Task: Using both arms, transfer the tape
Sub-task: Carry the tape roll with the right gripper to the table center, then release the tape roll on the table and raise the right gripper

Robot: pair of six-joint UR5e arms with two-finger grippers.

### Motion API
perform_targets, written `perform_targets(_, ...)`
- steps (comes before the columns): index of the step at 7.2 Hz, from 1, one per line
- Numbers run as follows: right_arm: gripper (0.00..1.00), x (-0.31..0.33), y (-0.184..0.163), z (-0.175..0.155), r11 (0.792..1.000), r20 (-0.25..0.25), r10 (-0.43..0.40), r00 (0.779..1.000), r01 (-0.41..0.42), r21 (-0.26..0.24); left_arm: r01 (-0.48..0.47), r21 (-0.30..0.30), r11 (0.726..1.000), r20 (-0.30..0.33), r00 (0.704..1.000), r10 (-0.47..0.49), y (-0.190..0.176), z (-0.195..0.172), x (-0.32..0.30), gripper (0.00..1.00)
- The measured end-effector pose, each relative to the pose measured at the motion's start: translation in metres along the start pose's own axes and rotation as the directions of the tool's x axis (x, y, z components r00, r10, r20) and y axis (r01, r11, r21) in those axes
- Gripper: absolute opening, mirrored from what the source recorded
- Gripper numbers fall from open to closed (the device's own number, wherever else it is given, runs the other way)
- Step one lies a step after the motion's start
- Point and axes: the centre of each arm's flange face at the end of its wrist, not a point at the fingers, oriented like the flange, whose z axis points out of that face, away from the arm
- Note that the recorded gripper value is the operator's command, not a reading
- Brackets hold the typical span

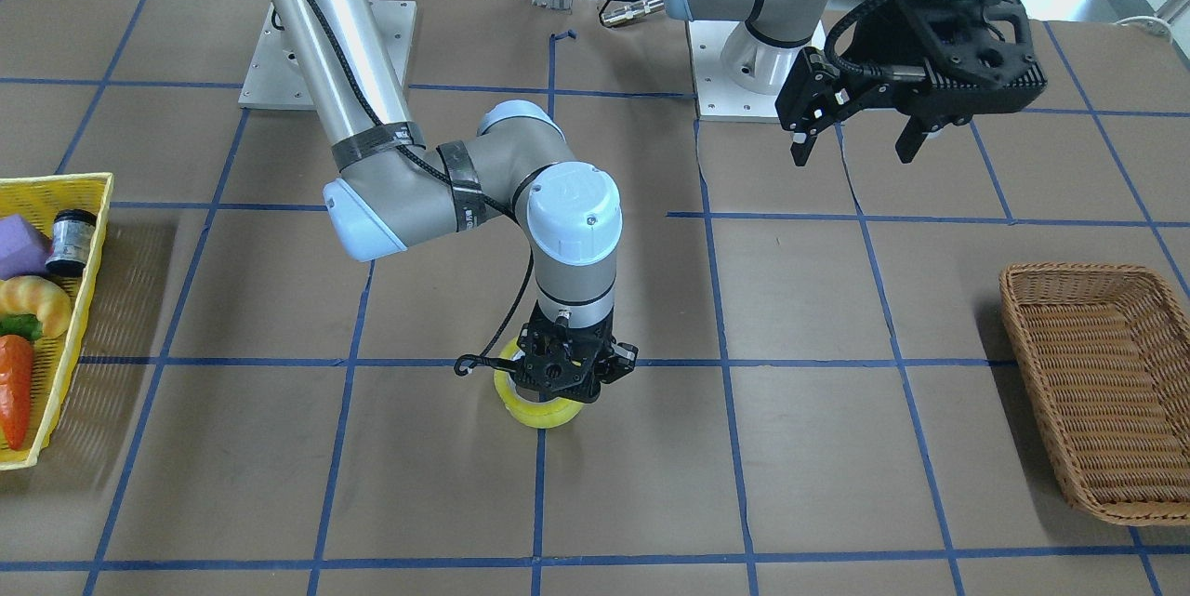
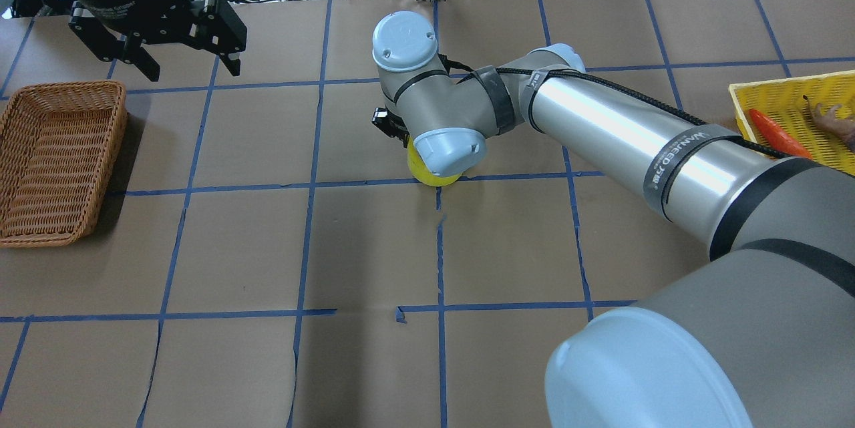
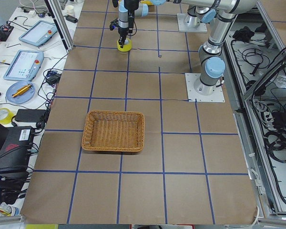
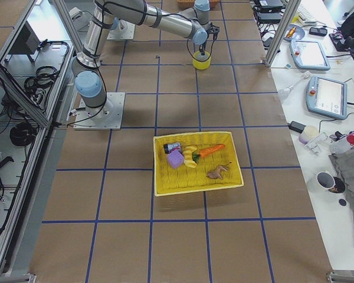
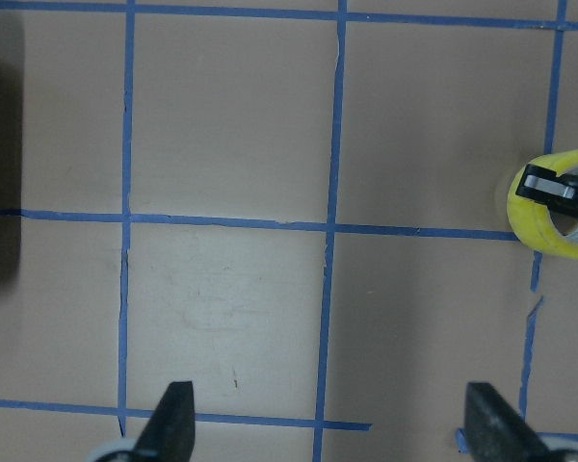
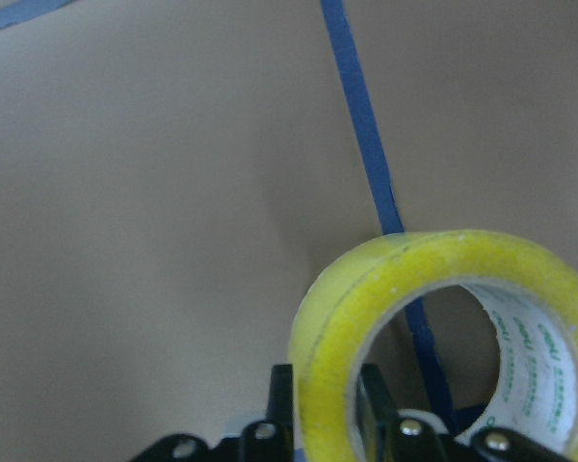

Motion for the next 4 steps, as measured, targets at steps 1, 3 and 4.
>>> perform_targets(1, 1.00, 0.000, -0.003, -0.012, 1.000, 0.012, 0.007, 1.000, -0.007, 0.011, -0.003, 0.000, 1.000, -0.002, 1.000, 0.003, 0.000, 0.000, 0.001, 1.00)
perform_targets(3, 1.00, 0.027, -0.032, -0.066, 0.997, 0.036, 0.043, 0.998, -0.044, 0.055, -0.007, -0.003, 1.000, -0.003, 1.000, 0.007, -0.002, 0.002, -0.001, 1.00)
perform_targets(4, 1.00, 0.068, -0.060, -0.099, 0.997, 0.017, 0.043, 0.999, -0.044, 0.056, -0.005, -0.010, 1.000, -0.003, 1.000, 0.005, -0.005, 0.006, -0.002, 1.00)
